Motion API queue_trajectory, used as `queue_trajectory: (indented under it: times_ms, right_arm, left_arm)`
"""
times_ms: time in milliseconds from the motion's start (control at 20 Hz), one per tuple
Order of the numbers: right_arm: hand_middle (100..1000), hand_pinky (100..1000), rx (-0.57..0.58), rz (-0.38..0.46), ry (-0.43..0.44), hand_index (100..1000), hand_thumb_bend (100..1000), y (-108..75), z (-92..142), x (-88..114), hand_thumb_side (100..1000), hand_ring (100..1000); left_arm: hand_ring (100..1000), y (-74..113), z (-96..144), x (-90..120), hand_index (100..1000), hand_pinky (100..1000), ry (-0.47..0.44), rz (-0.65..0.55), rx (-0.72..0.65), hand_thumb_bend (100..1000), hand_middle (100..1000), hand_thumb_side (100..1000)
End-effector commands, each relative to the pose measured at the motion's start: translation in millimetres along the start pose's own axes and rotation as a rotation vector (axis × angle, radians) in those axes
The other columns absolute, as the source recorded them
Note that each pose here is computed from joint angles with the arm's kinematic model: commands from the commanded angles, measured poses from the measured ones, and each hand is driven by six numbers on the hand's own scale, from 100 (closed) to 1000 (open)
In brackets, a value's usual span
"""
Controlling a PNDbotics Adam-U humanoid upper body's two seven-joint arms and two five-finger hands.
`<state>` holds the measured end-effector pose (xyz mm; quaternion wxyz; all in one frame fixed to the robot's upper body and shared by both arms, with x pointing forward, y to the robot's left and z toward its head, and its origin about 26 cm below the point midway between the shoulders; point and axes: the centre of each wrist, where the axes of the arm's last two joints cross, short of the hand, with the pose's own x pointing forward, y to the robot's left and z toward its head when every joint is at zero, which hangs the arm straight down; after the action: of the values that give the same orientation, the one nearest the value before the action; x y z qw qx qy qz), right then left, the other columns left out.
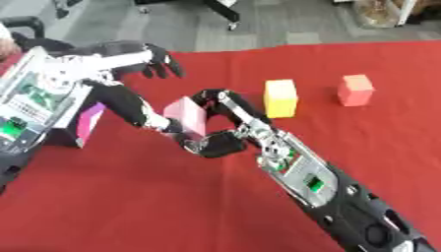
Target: Pick up the objects with one hand, pass them to the other hand, and then place them into the box on the other side of the table.
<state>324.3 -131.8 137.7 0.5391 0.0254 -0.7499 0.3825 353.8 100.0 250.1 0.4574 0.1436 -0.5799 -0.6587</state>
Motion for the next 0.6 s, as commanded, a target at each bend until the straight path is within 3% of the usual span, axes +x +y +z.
queue_trajectory:
  times_ms: [50, 600]
  right_arm:
    - [489, 786, 0.001, 0.019, -0.047, 582, 176, -5.3, -1.0, 12.5, 100, 527]
    - [489, 786, 0.014, 0.025, -0.069, 582, 174, -6.1, -0.7, 18.8, 100, 531]
  left_arm:
    - [833, 4.7, 1.8, 0.6, 848, 848, 0.028, 0.001, -0.001, 540, 829, 340]
    - [828, -1.9, -7.3, -6.7, 832, 844, 0.045, 0.058, -0.081, 439, 820, 351]
